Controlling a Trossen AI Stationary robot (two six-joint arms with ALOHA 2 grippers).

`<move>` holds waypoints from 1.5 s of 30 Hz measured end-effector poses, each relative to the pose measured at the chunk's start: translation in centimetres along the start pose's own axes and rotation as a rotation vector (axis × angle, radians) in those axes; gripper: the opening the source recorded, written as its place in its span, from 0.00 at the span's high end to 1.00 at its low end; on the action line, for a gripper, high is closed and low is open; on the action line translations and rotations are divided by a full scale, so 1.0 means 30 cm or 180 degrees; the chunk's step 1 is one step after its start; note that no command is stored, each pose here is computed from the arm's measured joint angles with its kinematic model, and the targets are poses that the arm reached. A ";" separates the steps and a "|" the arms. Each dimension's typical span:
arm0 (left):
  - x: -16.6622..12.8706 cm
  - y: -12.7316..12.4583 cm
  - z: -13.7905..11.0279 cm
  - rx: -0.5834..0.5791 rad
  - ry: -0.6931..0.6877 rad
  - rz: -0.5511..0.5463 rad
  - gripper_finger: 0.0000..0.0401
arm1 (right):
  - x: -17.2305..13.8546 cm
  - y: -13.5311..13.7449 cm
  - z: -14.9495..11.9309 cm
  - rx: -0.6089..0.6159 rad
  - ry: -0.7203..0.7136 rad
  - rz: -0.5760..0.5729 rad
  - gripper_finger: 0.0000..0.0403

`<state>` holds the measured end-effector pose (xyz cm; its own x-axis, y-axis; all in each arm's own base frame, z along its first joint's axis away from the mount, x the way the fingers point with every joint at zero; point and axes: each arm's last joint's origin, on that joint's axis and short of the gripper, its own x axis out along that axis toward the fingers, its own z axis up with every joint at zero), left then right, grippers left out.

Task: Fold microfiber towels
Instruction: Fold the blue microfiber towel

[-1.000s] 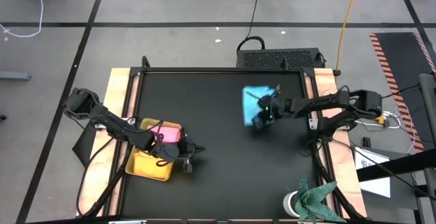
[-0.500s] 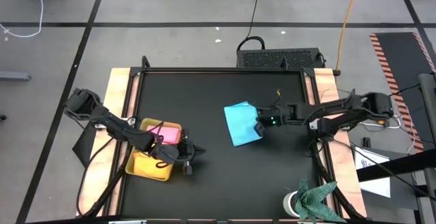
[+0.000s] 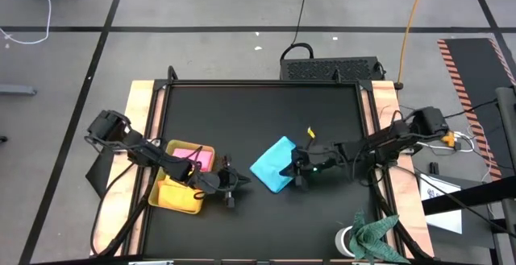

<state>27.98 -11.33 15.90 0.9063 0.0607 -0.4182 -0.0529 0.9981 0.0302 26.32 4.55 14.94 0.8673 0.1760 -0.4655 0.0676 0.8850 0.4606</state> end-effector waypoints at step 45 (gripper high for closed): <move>0.044 0.067 0.250 0.0899 -0.1186 0.0055 0.50 | -0.086 0.236 0.226 -0.1433 -0.0245 -0.0891 1.00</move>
<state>32.21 -9.29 22.21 0.9978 0.0197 -0.0625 0.0001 0.9534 0.3018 27.92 7.44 24.53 0.8813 -0.1105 -0.4594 0.0980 0.9939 -0.0509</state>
